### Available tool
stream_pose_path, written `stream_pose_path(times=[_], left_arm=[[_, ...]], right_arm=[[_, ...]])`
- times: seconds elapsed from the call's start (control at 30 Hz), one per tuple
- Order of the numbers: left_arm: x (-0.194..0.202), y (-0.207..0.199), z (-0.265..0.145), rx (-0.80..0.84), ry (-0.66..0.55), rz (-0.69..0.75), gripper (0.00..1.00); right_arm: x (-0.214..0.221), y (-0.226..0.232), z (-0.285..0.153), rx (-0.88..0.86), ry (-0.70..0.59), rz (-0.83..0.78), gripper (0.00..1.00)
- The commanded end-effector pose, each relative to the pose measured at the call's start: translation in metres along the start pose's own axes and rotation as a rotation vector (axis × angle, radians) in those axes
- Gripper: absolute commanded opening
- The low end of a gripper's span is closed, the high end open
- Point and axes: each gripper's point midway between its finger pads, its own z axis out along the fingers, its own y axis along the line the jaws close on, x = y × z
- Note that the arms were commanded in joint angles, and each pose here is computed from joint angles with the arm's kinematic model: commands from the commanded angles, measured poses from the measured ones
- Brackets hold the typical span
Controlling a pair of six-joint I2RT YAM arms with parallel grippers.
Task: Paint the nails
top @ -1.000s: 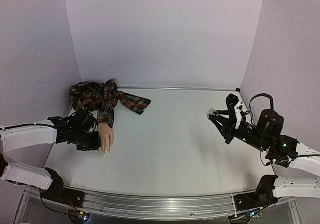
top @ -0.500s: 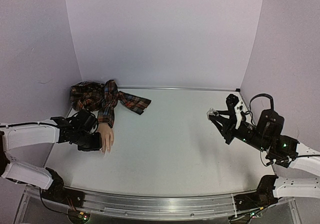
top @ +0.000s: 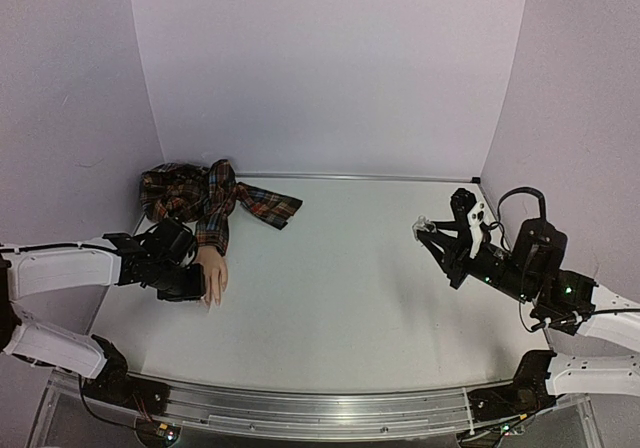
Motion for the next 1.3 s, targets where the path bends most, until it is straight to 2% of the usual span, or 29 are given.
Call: stream_pose_path(times=[0.0,1.27], left_arm=[[-0.023,-0.016,-0.008,0.043,-0.069,0.017,0.00],[0.012,0.002,0.004,0.010,0.031,-0.074,0.00]], right_arm=[[-0.011,-0.002,0.000,0.003,-0.051,0.010,0.00],[-0.012,-0.001,0.000,-0.004,-0.056,0.012,0.00]])
